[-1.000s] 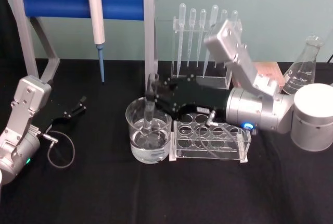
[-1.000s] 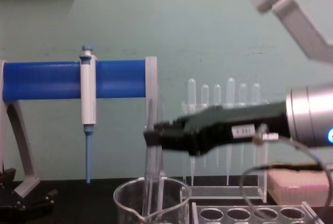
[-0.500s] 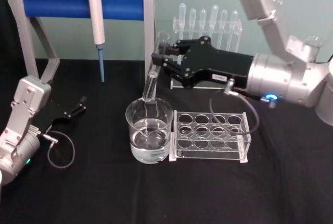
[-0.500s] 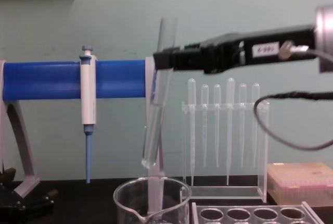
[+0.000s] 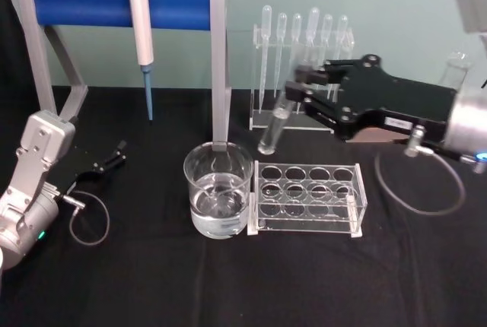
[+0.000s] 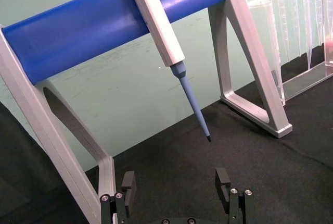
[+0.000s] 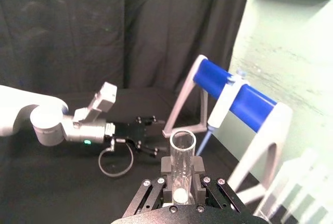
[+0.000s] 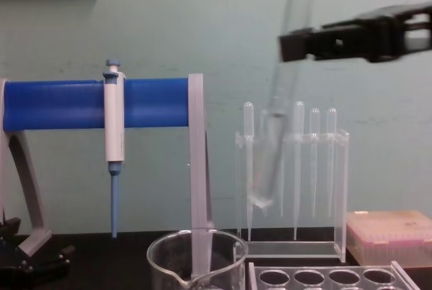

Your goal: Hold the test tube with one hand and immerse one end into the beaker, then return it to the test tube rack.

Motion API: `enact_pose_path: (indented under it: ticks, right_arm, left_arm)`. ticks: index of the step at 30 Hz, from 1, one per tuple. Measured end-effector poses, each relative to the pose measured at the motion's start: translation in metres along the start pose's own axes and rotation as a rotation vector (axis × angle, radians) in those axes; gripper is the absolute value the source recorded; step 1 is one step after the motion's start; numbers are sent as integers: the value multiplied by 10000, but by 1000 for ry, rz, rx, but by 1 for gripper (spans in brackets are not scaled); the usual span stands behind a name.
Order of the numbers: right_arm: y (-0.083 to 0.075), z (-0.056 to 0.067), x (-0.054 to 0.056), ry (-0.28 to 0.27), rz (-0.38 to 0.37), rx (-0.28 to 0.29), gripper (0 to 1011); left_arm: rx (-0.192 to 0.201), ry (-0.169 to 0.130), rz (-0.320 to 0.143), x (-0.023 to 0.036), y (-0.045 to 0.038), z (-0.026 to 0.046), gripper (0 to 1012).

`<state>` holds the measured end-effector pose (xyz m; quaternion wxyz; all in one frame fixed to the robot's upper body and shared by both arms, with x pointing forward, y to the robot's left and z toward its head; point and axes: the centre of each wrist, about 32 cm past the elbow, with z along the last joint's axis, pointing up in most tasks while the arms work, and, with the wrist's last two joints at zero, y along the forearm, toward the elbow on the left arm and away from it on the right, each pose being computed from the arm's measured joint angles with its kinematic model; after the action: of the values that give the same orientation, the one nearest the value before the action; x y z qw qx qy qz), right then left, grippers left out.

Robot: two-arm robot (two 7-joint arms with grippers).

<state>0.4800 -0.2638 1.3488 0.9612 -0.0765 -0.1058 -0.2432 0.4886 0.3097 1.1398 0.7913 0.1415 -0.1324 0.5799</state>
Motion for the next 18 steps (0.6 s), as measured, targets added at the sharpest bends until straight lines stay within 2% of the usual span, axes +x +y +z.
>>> enact_pose_path:
  ticks: [4,7,18]
  right_arm:
    - [-163,-79,-21,3,-26,-13,238]
    - [-218,-158,-35,18,-40,-26,238]
    - [-240,-417,-32,65,-82,-75,238]
  left_arm:
    - [0,0,0,0,0,0,1000]
    - [0,0,0,0,0,0,1000]
    - [0,0,0,0,0,0,1000]
